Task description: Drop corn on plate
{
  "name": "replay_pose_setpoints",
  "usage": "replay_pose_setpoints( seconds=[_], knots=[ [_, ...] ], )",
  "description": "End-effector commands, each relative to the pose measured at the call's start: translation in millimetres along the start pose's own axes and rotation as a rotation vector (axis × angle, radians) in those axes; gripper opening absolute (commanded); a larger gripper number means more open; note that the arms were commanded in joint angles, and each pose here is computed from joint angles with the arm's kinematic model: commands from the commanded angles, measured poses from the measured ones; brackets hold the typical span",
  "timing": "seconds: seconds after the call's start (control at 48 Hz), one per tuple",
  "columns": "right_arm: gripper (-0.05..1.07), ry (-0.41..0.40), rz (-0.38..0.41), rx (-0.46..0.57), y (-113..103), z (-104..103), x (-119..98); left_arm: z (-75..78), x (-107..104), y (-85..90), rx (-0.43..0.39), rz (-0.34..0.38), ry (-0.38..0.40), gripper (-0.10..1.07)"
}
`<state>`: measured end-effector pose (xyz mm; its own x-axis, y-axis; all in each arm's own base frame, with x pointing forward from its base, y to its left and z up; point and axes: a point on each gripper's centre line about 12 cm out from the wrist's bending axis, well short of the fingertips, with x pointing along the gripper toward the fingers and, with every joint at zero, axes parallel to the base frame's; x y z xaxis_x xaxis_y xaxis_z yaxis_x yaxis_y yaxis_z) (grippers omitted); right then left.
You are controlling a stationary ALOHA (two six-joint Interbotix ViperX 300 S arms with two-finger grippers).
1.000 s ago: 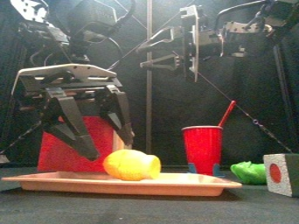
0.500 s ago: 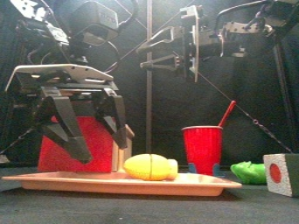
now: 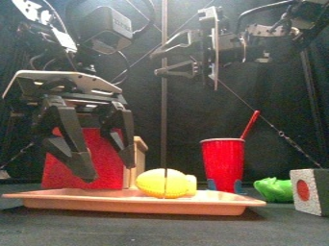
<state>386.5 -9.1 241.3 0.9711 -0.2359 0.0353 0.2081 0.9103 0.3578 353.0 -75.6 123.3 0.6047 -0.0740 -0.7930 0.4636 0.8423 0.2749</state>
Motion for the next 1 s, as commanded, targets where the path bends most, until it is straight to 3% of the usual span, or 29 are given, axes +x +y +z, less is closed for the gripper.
replay_pose_setpoints(
  seconds=[0.0,0.646,0.792,0.979],
  knots=[
    [0.80,-0.039,0.009,0.008,3,13,-1,7.8,-10,5.4,-0.016,0.015,-0.027,0.99],
    [0.80,-0.038,0.008,0.008,3,12,0,16.2,-31,0.2,-0.064,0.008,-0.091,0.99],
    [0.80,-0.036,0.007,0.007,3,12,0,20.3,-51,-5.4,-0.139,-0.008,-0.175,0.98],
    [0.80,-0.039,0.008,0.007,3,13,0,14.1,-72,-10.0,-0.218,-0.014,-0.316,0.98]
  ],
)
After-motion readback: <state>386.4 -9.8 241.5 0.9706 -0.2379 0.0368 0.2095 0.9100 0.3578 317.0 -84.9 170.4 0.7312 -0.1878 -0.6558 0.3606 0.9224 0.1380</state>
